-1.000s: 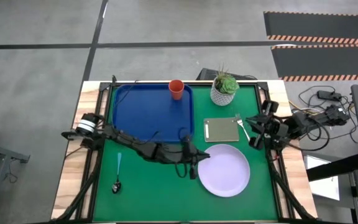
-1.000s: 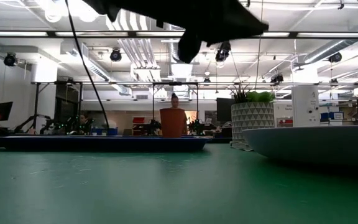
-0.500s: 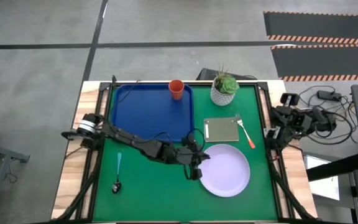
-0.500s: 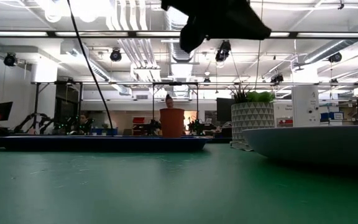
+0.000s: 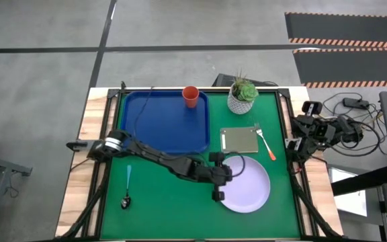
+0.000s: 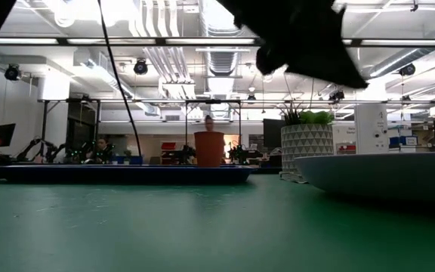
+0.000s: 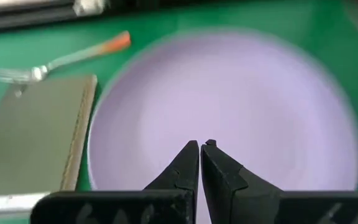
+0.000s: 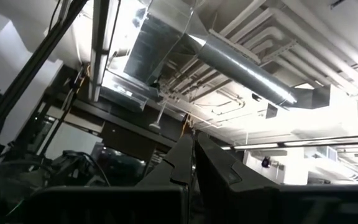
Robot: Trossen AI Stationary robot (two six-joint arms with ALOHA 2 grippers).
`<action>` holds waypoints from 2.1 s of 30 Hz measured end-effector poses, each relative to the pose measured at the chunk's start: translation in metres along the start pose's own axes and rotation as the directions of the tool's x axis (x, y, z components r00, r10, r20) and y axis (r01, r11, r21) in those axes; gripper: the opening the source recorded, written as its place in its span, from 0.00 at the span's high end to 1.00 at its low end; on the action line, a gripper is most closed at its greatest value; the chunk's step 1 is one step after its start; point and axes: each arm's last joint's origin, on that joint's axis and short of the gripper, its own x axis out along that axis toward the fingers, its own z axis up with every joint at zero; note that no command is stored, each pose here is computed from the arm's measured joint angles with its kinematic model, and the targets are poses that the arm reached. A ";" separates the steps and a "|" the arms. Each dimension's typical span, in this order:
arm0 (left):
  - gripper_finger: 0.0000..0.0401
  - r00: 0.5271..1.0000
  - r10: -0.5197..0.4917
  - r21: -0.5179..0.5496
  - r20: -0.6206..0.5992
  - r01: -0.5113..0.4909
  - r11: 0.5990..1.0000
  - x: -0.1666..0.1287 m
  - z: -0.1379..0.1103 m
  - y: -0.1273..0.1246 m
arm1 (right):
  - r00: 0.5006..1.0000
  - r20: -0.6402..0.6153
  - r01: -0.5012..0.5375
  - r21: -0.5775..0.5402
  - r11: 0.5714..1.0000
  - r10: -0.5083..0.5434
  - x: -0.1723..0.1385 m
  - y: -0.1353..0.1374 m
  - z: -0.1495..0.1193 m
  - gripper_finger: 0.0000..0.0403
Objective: Pick and place plate/cup/fork/spoon on tray
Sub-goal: Put the purple plate to the left side of the orange cup on the dark blue tray
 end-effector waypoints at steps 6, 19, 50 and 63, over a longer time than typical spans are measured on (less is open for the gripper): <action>1.00 0.987 -0.100 0.037 -0.126 0.106 0.994 0.001 -0.015 -0.005 | 1.000 -0.004 -0.004 0.008 1.000 0.004 0.000 0.000 0.000 0.98; 0.98 0.959 -0.266 0.141 -0.093 0.277 0.950 -0.011 -0.016 -0.036 | 1.000 -0.019 -0.006 0.016 1.000 0.006 0.000 0.001 -0.002 0.98; 0.66 0.947 -0.322 0.263 0.019 0.306 0.915 0.012 -0.064 -0.032 | 0.999 -0.033 -0.018 0.031 0.999 0.019 0.000 0.003 -0.003 0.98; 0.66 0.914 -0.406 0.323 0.020 0.378 0.868 0.030 -0.072 -0.038 | 0.999 -0.036 -0.019 0.030 0.999 0.020 0.000 0.003 -0.003 0.98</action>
